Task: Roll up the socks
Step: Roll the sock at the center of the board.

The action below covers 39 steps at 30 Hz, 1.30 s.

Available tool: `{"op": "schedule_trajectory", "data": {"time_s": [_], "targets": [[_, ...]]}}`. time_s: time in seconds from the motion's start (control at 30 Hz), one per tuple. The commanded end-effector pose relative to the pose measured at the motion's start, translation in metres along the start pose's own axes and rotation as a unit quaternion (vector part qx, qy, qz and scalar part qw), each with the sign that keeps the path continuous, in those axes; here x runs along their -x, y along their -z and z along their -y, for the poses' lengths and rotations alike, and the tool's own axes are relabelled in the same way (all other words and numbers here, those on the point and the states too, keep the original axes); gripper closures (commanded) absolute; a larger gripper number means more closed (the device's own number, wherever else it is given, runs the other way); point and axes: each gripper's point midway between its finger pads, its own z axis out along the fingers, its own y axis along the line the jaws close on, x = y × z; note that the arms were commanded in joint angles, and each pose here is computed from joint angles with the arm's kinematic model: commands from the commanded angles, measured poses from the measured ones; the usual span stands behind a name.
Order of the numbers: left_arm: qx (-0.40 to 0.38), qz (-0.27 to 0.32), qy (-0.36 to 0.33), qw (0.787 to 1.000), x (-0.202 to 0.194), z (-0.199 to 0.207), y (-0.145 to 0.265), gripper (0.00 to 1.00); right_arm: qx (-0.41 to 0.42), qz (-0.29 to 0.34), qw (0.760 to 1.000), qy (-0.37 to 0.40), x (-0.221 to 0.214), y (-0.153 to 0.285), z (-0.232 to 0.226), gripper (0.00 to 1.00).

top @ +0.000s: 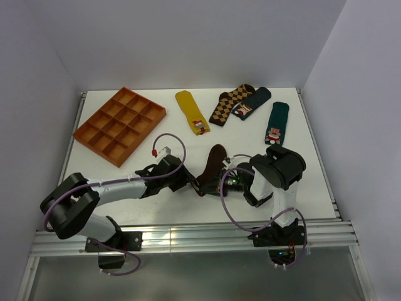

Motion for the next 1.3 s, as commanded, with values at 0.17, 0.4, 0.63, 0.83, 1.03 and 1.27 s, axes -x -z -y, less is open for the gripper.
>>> {"op": "schedule_trajectory", "data": {"time_s": [0.17,0.4,0.63,0.83,1.03,1.27], "targets": [[-0.007,-0.016,-0.002,1.000,-0.013,0.000,-0.010,0.47,0.013,-0.005,1.000,-0.022,-0.004,0.003,0.001,1.00],[0.009,-0.023,-0.007,1.000,-0.019,-0.010,-0.017,0.52,-0.005,-0.006,1.000,-0.020,-0.003,0.002,0.008,1.00],[0.026,-0.030,-0.006,0.999,-0.024,-0.019,-0.023,0.78,-0.015,-0.007,1.000,-0.003,0.000,0.001,0.008,1.00],[0.047,-0.017,-0.012,0.999,-0.016,-0.021,-0.021,1.00,-0.047,0.000,0.997,0.061,0.012,0.001,0.001,0.93],[0.130,0.026,-0.058,0.990,0.008,-0.037,-0.006,1.00,-0.105,0.021,0.982,0.156,0.036,0.005,-0.015,0.70],[0.145,0.030,-0.091,0.985,0.015,-0.038,0.000,1.00,-0.198,0.090,0.940,0.263,0.088,0.023,-0.041,0.67]]}}
